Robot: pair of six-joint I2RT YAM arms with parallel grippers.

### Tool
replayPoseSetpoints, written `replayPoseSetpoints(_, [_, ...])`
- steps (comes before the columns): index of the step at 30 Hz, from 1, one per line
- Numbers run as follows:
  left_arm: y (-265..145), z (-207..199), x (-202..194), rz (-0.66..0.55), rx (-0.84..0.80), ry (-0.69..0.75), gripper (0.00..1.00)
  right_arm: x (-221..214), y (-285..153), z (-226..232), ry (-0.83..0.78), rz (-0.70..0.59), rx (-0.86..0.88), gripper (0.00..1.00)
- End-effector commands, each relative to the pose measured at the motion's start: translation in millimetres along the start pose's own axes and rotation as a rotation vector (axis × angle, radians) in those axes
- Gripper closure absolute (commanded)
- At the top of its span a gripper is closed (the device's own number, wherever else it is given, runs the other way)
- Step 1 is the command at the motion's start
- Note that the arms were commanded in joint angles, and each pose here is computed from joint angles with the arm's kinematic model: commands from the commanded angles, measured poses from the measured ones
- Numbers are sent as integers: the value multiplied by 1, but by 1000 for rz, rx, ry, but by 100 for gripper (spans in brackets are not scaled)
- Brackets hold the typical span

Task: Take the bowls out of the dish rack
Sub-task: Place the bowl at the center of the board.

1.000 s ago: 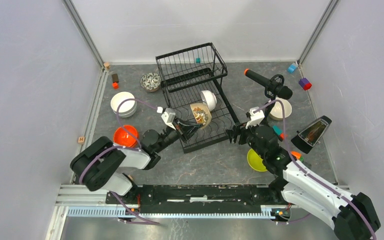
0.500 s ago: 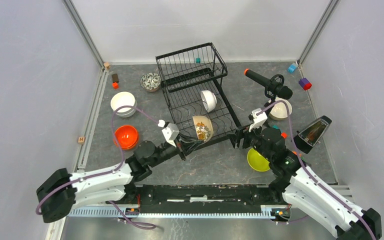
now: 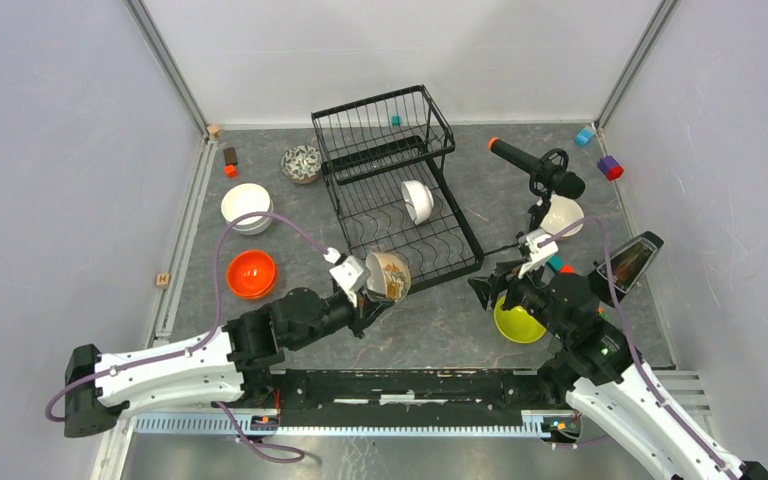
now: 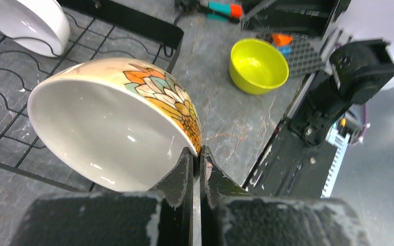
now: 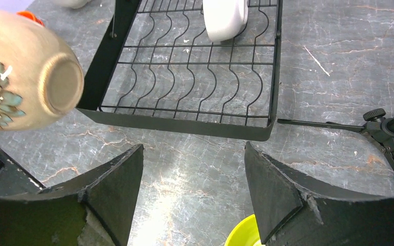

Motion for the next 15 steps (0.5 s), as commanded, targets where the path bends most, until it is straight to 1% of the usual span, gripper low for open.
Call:
replayPoseSetpoints(1, [-3, -5, 39, 3, 23, 105, 98, 23, -13, 8, 37, -99, 7, 22])
replayPoseSetpoints(4, [0, -16, 48, 44, 3, 188, 98, 30, -18, 12, 30, -114, 17, 22])
replayPoseSetpoints(9, [2, -26, 48, 173, -5, 396, 98, 45, -28, 23, 0, -104, 69, 21])
replayPoseSetpoints(11, [1, -28, 47, 200, -21, 472, 98, 52, -32, 26, -9, -117, 78, 20])
replayPoseSetpoints(15, [-1, -29, 45, 217, -63, 560, 98, 60, -37, 34, -17, -106, 114, 20])
Point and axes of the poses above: each gripper's point midway between its finger pads, its own y axis out along the fingers, its own z axis along the line the jaws close on, x = y × z, the point moved 8 cm from there along -y, back along the fingers, and after that the axes turned 14 degrees about y, right-handed, at the moved point
